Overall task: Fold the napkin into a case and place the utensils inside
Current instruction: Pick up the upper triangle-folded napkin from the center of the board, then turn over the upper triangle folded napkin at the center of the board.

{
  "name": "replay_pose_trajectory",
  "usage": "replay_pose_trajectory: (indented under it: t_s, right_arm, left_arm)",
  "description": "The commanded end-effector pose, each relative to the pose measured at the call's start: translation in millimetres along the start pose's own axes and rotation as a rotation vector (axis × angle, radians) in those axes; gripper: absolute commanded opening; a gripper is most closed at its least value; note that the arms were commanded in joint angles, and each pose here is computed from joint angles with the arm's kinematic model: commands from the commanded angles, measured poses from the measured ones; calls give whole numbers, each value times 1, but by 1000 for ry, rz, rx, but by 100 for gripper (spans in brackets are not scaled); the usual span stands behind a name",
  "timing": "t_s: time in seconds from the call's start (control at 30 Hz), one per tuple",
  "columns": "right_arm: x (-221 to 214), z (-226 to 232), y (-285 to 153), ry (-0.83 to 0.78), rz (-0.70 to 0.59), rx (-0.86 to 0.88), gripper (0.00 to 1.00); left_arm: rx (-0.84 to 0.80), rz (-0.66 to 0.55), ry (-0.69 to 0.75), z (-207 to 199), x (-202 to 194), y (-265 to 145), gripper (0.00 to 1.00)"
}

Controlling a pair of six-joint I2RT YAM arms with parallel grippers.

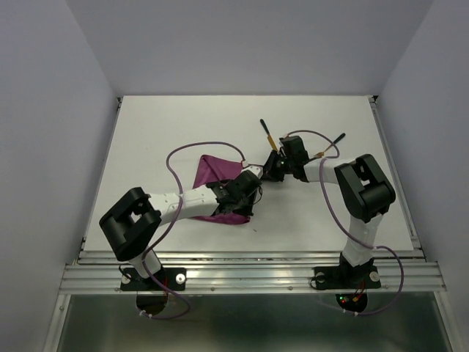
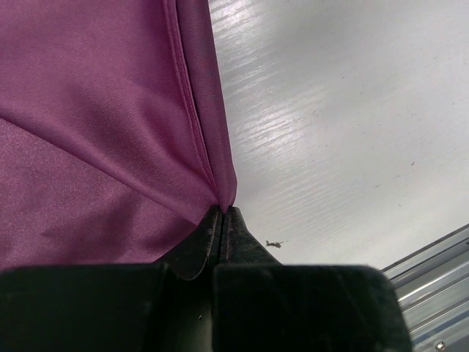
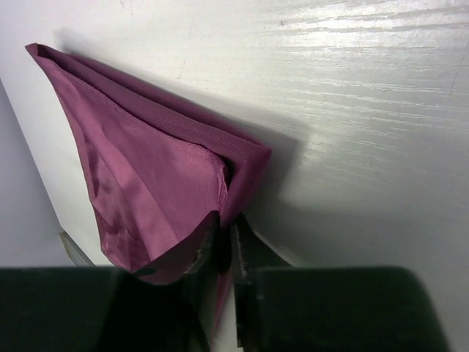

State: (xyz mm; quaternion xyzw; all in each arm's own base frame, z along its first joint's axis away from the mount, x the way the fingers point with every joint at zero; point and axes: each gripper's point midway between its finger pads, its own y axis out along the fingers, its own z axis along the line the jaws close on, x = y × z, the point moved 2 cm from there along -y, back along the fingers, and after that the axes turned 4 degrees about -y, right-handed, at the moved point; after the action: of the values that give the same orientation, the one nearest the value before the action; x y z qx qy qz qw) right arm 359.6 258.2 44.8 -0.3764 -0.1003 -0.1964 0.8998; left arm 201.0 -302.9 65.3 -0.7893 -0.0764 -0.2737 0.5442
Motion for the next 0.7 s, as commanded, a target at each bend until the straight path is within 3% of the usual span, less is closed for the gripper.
replay_pose_trajectory:
  t_s: [0.0,0.1,0.3,0.67]
  right_arm:
    - [8,11,-1,-21,-42,23,11]
    - [13,15,-6,-26,-67,25,1]
    - [40,37,-34,-70,-201,13,1]
    - [96,82,-124,-173,-481,-49,1]
  left_arm:
    - [-31,-56,-10,-3,11,-13,0]
    - [-33,-64,-8,-3,13,-16,0]
    - [-52,-111,35,-10,31,-37,0]
    - [-123,-227,88,-43,91,-88,0]
